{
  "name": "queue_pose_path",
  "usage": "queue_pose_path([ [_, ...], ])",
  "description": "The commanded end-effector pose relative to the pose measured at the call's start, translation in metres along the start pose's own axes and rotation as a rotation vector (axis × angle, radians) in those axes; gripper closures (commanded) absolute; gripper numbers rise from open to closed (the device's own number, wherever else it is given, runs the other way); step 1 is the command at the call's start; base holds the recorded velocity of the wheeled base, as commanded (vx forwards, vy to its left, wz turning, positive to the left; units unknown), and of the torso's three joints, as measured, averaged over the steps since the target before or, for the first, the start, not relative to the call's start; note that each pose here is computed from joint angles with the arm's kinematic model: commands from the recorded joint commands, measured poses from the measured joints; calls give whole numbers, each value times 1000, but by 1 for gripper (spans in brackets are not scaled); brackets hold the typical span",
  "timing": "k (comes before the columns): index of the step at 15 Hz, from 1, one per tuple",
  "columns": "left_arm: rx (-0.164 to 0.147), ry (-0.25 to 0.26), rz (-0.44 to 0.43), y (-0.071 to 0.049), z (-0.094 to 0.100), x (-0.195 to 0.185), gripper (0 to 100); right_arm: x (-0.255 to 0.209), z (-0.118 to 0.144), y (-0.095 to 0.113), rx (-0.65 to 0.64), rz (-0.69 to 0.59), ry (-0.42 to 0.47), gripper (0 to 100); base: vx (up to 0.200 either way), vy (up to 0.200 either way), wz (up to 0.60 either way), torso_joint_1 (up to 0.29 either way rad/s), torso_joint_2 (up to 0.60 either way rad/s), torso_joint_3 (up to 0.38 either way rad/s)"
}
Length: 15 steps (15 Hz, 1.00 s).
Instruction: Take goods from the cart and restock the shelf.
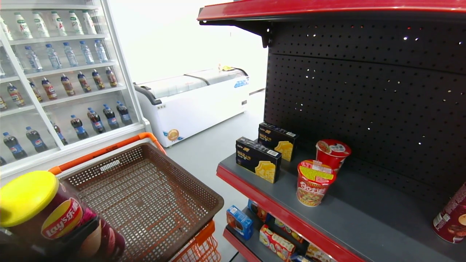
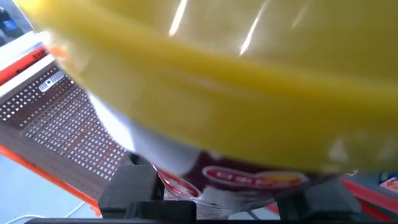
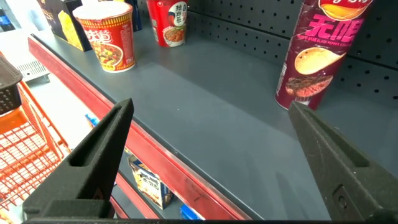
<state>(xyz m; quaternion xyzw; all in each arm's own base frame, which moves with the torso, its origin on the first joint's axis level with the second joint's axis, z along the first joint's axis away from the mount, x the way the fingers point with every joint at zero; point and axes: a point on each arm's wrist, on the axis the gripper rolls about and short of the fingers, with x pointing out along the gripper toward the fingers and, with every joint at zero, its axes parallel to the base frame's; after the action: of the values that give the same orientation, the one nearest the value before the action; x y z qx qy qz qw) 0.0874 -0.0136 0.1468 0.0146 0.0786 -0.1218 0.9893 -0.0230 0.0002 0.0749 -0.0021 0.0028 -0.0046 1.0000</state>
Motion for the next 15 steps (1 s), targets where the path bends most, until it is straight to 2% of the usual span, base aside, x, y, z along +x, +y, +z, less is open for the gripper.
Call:
queue_pose_path([
  [1,10,-39,-28,-4,-18,-22,100,0,0,0,0,0,2,0,0,0,0,0,0,0],
  [2,16,-50,-38,-4,-20,-25,100,0,0,0,0,0,1,0,0,0,0,0,0,0],
  [4,2,-80,-25,-3,-11,-24,100,0,0,0,0,0,2,0,0,0,0,0,0,0],
  [7,-39,-75,-39,-3,1,-24,100,0,0,0,0,0,1,0,0,0,0,0,0,0],
  [11,-26,-101,-138,-9,2,-30,100,0,0,0,0,0,1,0,0,0,0,0,0,0],
  [12,-25,-96,-135,-9,2,-29,100,0,0,0,0,3,2,0,0,0,0,0,0,0],
  [15,-25,-99,-137,-9,2,-30,100,0,0,0,-2,1,1,0,0,0,-600,-2,2,4],
])
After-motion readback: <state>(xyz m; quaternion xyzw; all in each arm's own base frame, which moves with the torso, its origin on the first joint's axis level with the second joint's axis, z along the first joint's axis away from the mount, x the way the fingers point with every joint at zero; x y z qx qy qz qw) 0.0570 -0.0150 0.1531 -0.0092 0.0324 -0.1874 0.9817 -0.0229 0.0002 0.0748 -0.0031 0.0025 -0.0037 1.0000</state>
